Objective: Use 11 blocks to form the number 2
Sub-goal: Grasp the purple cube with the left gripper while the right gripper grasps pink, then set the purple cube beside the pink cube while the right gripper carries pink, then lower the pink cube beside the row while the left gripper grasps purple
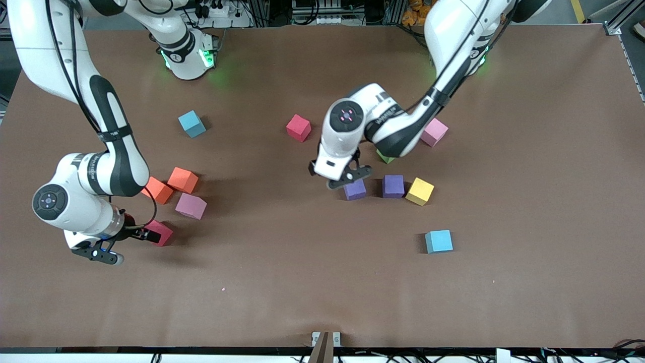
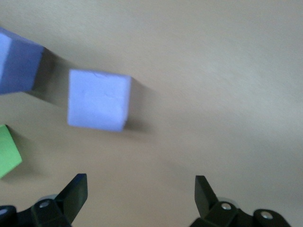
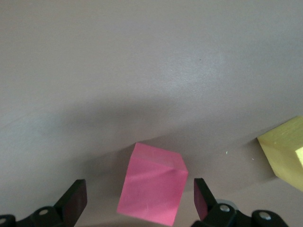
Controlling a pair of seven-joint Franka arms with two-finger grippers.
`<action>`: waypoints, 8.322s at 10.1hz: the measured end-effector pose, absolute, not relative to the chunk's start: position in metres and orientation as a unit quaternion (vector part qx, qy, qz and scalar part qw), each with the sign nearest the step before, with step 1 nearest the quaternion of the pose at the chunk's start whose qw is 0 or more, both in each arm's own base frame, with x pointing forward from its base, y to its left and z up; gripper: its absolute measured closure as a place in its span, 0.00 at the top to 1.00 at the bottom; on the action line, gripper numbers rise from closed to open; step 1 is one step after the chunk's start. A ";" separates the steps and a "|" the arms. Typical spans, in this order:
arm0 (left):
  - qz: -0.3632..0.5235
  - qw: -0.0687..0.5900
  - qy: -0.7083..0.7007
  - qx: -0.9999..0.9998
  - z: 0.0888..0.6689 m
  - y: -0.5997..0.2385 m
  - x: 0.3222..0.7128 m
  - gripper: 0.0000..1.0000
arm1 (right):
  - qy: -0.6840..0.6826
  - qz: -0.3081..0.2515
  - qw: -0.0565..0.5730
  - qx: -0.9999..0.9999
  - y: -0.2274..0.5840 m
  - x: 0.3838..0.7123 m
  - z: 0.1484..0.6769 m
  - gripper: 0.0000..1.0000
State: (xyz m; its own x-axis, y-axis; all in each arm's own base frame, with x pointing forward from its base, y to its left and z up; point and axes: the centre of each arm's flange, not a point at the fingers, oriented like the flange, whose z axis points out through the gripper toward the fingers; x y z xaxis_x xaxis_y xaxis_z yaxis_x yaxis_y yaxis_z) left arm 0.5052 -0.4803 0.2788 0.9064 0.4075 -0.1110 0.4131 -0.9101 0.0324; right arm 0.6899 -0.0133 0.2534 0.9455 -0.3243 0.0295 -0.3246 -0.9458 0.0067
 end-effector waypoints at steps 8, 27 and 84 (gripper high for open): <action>-0.019 0.006 0.163 0.986 0.229 -0.433 0.547 1.00 | -0.258 -0.010 0.013 0.966 -0.015 0.685 0.225 1.00; -0.108 -0.076 0.591 0.796 0.222 -0.539 0.416 0.58 | 0.043 -0.001 -0.023 0.999 0.107 0.649 0.351 0.60; -0.083 -0.026 0.064 0.994 0.217 -0.328 0.567 1.00 | 0.713 -0.077 -0.018 0.696 0.362 0.304 0.215 0.60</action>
State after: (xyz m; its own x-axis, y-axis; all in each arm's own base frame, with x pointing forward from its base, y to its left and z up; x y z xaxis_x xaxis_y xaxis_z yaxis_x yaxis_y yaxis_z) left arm 0.5667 -0.3283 0.2166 0.9782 0.1310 -0.1613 0.1224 -0.9906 -0.0618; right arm 0.3045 0.3625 0.2150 -0.0299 0.9963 -0.0810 0.9907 0.0187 -0.1348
